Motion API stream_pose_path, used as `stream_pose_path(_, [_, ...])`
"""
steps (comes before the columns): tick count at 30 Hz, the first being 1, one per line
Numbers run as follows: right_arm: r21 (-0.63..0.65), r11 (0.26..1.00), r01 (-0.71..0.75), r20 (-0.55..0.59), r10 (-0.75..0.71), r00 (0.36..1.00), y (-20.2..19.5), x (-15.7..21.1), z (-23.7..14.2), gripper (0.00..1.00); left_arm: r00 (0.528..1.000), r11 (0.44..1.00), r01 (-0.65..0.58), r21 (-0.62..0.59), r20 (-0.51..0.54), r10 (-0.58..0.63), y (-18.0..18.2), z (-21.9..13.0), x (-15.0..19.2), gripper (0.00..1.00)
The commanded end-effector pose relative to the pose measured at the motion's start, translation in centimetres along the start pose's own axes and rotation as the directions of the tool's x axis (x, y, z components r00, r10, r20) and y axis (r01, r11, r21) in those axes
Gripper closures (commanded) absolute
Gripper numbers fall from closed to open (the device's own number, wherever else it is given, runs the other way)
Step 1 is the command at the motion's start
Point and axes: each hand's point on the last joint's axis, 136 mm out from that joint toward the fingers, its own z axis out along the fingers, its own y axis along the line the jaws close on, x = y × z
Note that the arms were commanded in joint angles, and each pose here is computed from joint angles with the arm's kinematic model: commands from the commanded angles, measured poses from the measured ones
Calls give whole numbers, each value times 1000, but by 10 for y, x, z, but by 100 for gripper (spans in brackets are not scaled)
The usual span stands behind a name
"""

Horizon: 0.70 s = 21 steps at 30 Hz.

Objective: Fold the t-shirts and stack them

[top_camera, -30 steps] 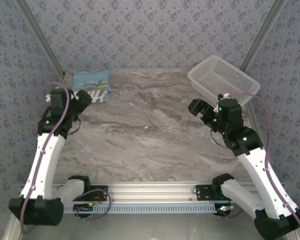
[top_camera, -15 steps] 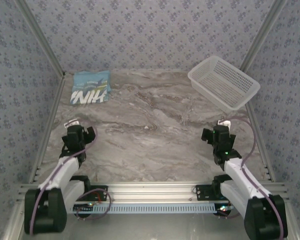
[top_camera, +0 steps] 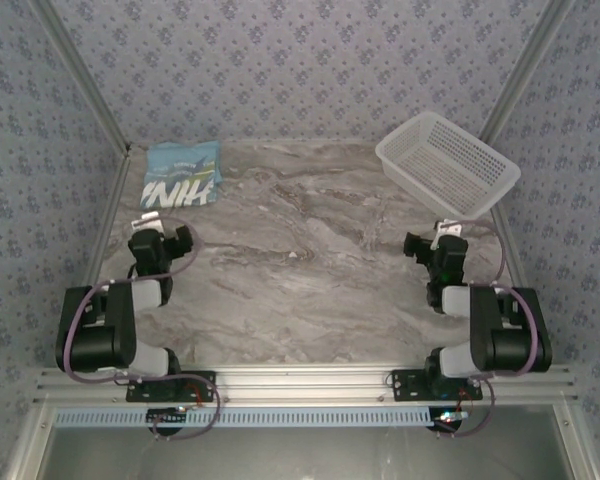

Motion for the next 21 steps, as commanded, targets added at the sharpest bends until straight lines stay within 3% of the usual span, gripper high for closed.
stream_pose_path(1, [-67,997,28,141,-18,990,9,-17,1,0,988,998,-27,65,153,16,-11,-5,-6,2])
stream_pose_path(3, [-46,999,8,135,-1,991,5,-18,1,0,999,998,-27,51,38,26,-11,3,-2,2])
stream_pose_path(4, [-26,1000,11,110,-8,994,2,-17,2,0,997,996,-47,71,60,43,-17,10,-6,2])
stream_pose_path(6, [-23,1000,15,112,-12,994,4,-19,9,0,998,995,-63,81,-19,65,-22,15,0,2])
stream_pose_path(8, [15,999,40,49,-41,998,6,-18,16,0,998,995,-62,78,17,61,-21,15,-2,2])
stream_pose_path(11, [11,995,104,51,-104,993,15,-17,17,0,998,995,-64,78,3,64,-22,15,-1,2])
stream_pose_path(21, [41,994,106,71,-109,992,15,-18,13,0,993,990,-116,82,-10,117,-31,17,0,2])
